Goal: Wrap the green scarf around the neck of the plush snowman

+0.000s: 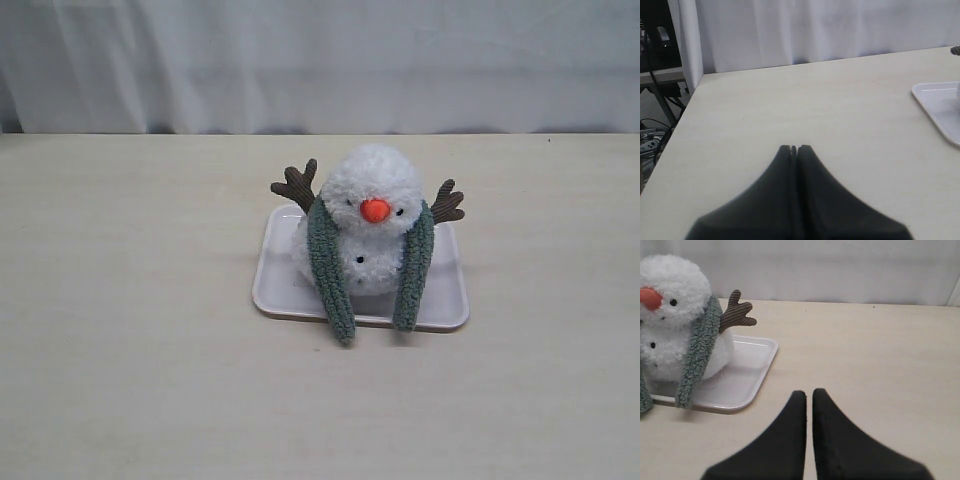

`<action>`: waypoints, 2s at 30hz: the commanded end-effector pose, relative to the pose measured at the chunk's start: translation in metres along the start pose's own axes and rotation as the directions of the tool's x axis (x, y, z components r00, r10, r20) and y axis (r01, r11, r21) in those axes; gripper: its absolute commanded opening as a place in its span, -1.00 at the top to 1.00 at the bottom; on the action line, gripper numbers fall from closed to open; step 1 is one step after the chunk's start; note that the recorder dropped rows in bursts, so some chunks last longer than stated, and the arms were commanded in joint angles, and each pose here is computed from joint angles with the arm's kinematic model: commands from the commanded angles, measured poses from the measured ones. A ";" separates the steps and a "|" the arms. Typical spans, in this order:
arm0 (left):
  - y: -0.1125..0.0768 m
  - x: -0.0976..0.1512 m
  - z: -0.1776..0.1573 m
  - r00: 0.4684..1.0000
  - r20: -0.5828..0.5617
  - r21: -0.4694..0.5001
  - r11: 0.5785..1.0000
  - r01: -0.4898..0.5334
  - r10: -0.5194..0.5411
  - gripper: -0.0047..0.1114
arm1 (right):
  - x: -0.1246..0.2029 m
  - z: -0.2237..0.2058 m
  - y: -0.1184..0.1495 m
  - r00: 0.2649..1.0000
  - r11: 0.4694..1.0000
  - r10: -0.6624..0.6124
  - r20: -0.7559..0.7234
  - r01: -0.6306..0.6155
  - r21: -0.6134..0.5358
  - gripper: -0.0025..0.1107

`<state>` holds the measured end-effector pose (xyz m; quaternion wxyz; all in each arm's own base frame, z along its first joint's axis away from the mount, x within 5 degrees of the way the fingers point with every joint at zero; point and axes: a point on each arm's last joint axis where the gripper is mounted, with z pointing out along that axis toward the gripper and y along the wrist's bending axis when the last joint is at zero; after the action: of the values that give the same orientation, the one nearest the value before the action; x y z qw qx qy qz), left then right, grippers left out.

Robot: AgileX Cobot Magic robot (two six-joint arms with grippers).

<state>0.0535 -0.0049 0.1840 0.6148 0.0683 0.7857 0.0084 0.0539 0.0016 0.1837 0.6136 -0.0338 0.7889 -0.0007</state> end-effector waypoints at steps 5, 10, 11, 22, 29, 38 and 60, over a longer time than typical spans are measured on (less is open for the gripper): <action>0.000 0.000 0.000 1.000 0.011 -0.005 1.000 0.005 -0.005 0.92 | 0.002 0.000 -0.001 1.000 1.000 -0.005 -0.011 0.005 0.010 0.88; 0.000 0.000 0.000 1.000 0.011 -0.005 1.000 0.005 -0.005 0.92 | 0.002 0.000 -0.003 1.000 0.998 0.001 -0.014 0.000 0.060 0.88; 0.000 0.000 0.000 1.000 0.011 -0.005 1.000 0.005 -0.005 0.92 | 0.002 0.000 -0.004 1.000 0.998 0.003 -0.014 -0.002 0.069 0.88; 0.000 0.000 0.000 1.000 0.011 -0.005 1.000 0.005 -0.005 0.92 | 0.002 0.000 -0.004 1.000 0.998 0.020 -0.013 -0.019 0.066 0.88; 0.000 0.000 0.000 1.000 0.011 -0.005 1.000 0.005 -0.005 0.92 | 0.002 0.000 -0.003 1.000 0.998 0.029 -0.011 -0.028 0.063 0.88; 0.000 0.000 0.000 1.000 0.011 -0.005 1.000 0.005 -0.005 0.92 | 0.002 0.000 -0.003 0.999 0.998 0.034 -0.011 -0.033 0.061 0.88; 0.001 0.000 0.000 1.000 0.010 -0.011 1.000 -0.013 0.013 0.92 | 0.002 0.000 -0.003 0.999 0.998 0.034 -0.011 -0.033 0.061 0.88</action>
<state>0.0536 -0.0043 0.1839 0.6145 0.0743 0.7853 0.0173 0.0536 -0.0016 0.1825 0.6082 -0.0043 0.7936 -0.0148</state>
